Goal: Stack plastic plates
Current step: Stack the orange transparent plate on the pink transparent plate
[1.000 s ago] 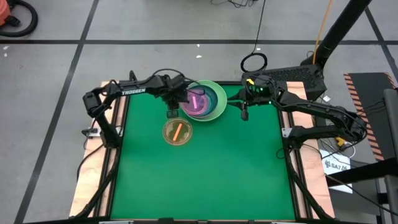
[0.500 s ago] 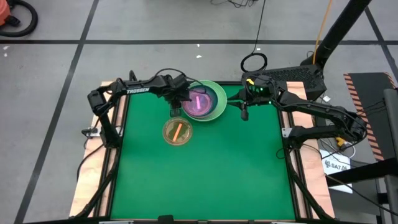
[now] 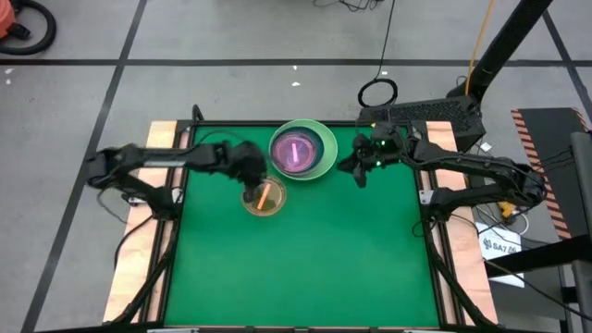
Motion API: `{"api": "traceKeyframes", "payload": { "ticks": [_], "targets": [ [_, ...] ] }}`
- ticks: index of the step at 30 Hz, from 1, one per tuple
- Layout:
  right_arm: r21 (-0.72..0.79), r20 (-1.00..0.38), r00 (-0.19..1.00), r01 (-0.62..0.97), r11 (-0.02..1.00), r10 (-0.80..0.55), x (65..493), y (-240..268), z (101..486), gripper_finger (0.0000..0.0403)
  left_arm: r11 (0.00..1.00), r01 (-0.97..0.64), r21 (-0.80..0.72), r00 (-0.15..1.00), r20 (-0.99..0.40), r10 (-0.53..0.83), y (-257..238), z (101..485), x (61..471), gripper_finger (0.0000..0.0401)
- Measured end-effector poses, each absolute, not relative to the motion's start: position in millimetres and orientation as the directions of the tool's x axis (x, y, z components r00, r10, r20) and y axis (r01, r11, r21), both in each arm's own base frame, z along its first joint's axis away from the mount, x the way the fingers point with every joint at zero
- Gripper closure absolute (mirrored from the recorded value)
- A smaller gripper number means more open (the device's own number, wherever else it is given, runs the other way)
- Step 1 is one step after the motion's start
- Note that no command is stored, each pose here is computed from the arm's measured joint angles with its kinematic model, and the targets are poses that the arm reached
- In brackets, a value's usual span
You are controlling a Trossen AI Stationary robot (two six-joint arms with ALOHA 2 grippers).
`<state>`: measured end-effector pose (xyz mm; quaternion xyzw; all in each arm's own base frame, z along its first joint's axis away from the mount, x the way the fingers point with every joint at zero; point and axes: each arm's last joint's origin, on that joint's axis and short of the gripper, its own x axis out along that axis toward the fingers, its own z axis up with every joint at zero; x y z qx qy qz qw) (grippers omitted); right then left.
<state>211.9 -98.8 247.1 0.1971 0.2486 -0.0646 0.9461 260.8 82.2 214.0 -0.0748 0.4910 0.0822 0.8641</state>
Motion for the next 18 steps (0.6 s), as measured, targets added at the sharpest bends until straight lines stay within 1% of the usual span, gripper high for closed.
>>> {"api": "traceKeyframes", "payload": {
  "ticks": [3, 7, 13, 16, 18],
  "targets": [
    [0.452, -0.495, 0.869, 0.237, 0.86, 0.021, 222, -81, 247, 0.0328, 0.979, -0.202, -0.013, 0.589, -0.8, 0.111, 60, 219, 246, 0.0314],
    [0.515, -0.444, 0.896, 0.256, 0.818, 0.0, 237, -56, 251, 0.0328, 0.983, -0.179, 0.048, 0.694, -0.702, 0.16, 39, 231, 227, 0.0314],
    [0.538, -0.337, 0.941, 0.211, 0.816, -0.021, 260, -23, 254, 0.0328, 0.984, -0.156, 0.088, 0.776, -0.606, 0.177, 21, 252, 199, 0.0314],
    [0.524, -0.334, 0.942, 0.222, 0.823, -0.042, 272, -13, 251, 0.0328, 0.985, -0.141, 0.105, 0.821, -0.544, 0.175, 16, 263, 185, 0.0314],
    [0.518, -0.326, 0.944, 0.223, 0.826, -0.05, 283, -9, 252, 0.0328, 0.979, -0.153, 0.135, 0.847, -0.492, 0.2, 14, 272, 175, 0.0314]
  ]
}}
